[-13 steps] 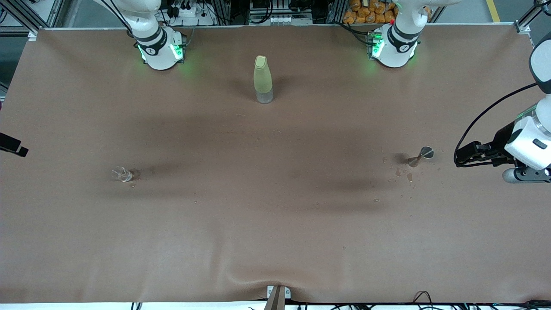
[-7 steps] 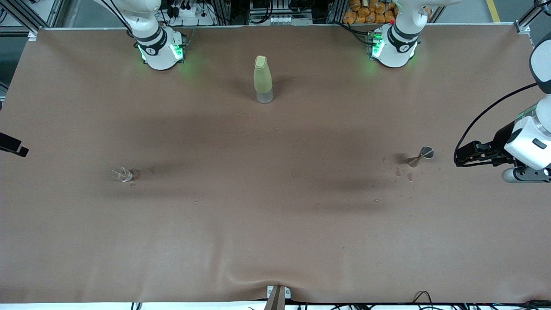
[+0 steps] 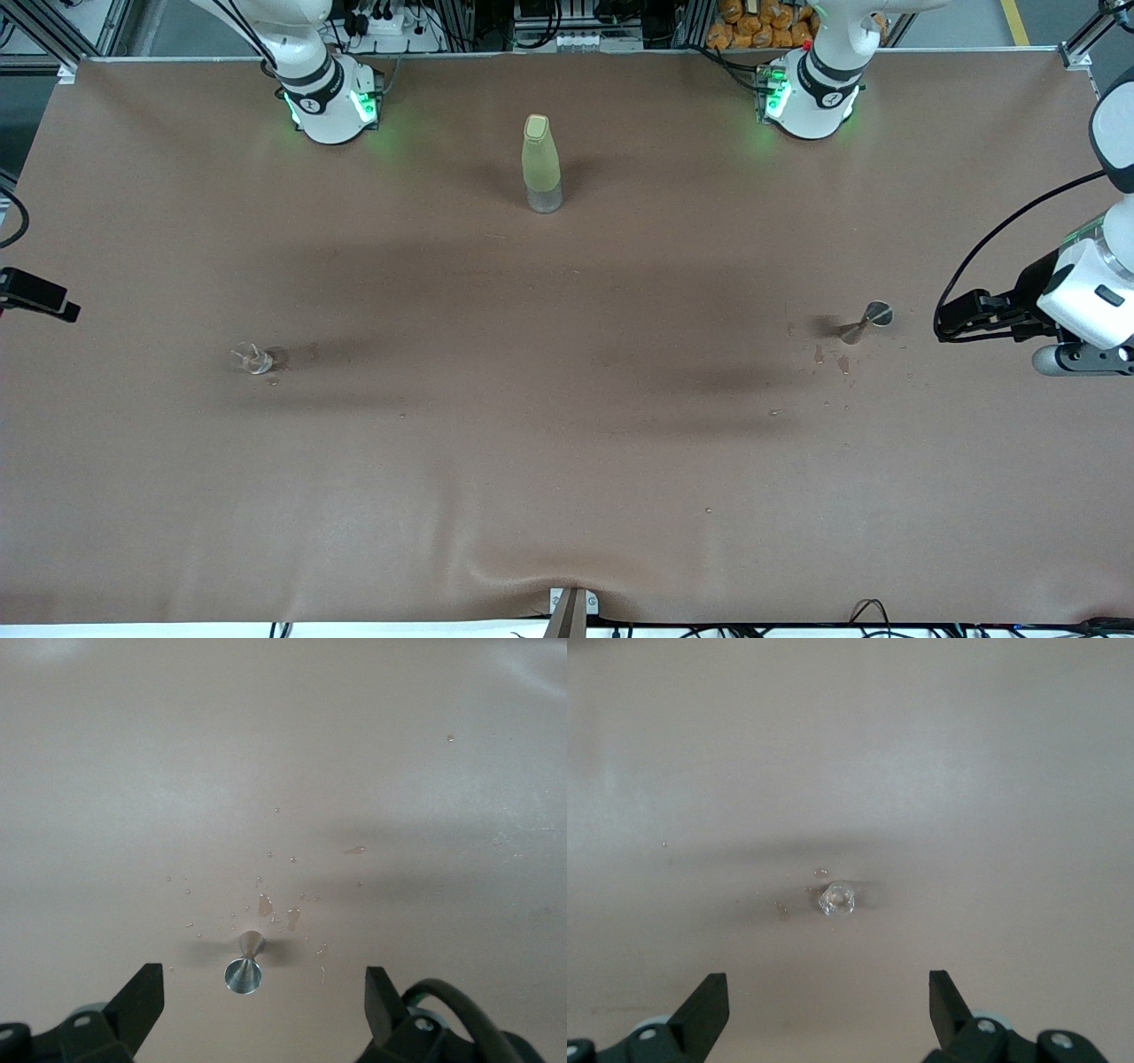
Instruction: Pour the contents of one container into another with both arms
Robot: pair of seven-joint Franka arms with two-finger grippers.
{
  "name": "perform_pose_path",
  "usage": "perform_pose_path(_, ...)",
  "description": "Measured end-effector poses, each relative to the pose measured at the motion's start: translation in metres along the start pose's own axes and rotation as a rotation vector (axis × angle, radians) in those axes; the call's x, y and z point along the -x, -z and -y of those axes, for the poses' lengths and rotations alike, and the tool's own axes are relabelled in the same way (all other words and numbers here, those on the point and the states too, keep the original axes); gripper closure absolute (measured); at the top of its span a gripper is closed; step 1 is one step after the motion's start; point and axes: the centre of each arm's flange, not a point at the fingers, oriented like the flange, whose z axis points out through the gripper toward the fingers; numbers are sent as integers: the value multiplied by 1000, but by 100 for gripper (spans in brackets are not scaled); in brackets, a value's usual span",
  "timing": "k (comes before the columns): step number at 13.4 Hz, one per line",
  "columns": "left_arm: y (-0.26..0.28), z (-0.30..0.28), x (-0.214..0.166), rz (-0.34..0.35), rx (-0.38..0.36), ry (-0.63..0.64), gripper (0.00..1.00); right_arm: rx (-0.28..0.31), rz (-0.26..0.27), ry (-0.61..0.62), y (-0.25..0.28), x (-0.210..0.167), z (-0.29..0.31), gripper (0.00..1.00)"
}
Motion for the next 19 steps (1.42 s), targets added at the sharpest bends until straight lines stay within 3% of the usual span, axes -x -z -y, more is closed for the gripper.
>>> perform_pose_path(3, 0, 0, 0, 0, 0, 0, 0, -6, 37, 74, -5, 3, 5, 0)
perform_pose_path(5, 0, 1, 0, 0, 0, -11, 0, -50, 67, 194, -19, 4, 6, 0)
perform_pose_path(7, 1, 1, 0, -1, 0, -30, 0, -191, 80, 324, -49, 3, -1, 0)
perform_pose_path(9, 1, 0, 0, 0, 0, -37, 0, -295, 58, 460, -87, 3, -29, 0)
perform_pose_path(11, 1, -1, 1, 9, 0, -60, 0, -404, -14, 583, -118, 9, -67, 0)
perform_pose_path(14, 1, -4, 2, 10, 13, -151, 0, -562, -163, 709, -163, 26, -112, 0)
perform_pose_path(16, 2, -8, 2, 1, 75, -324, 0, -665, -279, 803, -203, 37, -133, 0)
perform_pose_path(19, 7, 19, 1, -54, 193, -579, 0, -753, -448, 943, -259, 49, -161, 0)
